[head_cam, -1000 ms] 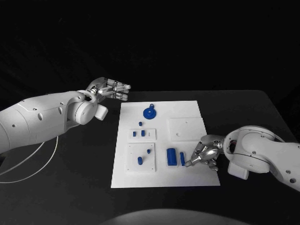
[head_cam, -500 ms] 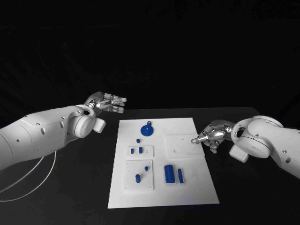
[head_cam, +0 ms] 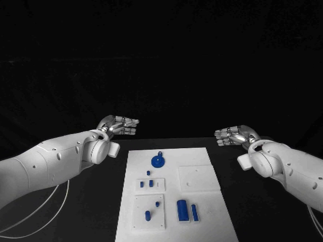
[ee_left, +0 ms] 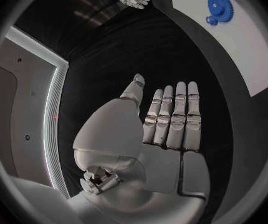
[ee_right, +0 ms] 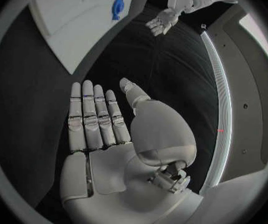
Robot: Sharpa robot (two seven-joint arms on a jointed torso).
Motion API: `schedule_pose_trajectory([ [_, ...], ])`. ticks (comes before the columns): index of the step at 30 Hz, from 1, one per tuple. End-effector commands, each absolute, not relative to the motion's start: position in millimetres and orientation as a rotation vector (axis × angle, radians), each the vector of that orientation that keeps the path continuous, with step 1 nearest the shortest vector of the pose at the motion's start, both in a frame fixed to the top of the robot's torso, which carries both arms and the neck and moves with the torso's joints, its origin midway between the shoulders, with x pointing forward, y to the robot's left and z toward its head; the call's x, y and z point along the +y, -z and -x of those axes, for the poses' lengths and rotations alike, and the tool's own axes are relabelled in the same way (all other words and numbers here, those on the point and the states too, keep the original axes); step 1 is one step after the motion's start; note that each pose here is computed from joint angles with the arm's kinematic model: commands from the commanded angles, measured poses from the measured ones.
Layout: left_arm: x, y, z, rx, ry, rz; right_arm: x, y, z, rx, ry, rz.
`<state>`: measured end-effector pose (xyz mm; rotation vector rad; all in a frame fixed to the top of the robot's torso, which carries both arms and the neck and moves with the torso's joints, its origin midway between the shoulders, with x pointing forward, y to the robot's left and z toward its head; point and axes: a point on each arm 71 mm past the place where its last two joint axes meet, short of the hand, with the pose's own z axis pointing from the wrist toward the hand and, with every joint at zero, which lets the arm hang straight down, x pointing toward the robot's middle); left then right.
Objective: Assemble the parts on the task board
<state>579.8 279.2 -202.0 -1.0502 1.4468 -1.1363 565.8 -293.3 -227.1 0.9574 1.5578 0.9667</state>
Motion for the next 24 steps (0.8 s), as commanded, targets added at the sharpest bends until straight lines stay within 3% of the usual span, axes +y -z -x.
schedule_pose_trajectory([
  [1,274.1,197.3,-581.1,1.396,1.214,1.046,-297,217,-570,1.315,-1.131,-1.008],
  [4,270.7,196.5,-581.6,1.391,1.234,1.034,-295,217,-571,1.291,-1.168,-1.014],
  [5,275.5,200.9,-580.9,1.430,1.162,1.049,-295,225,-570,1.439,-1.050,-0.997],
  [14,260.2,210.8,-565.2,1.395,1.183,1.076,-275,219,-560,1.378,-1.113,-1.006],
  [24,216.9,226.5,-507.4,1.286,1.223,1.158,-222,217,-511,1.247,-1.229,-1.101],
])
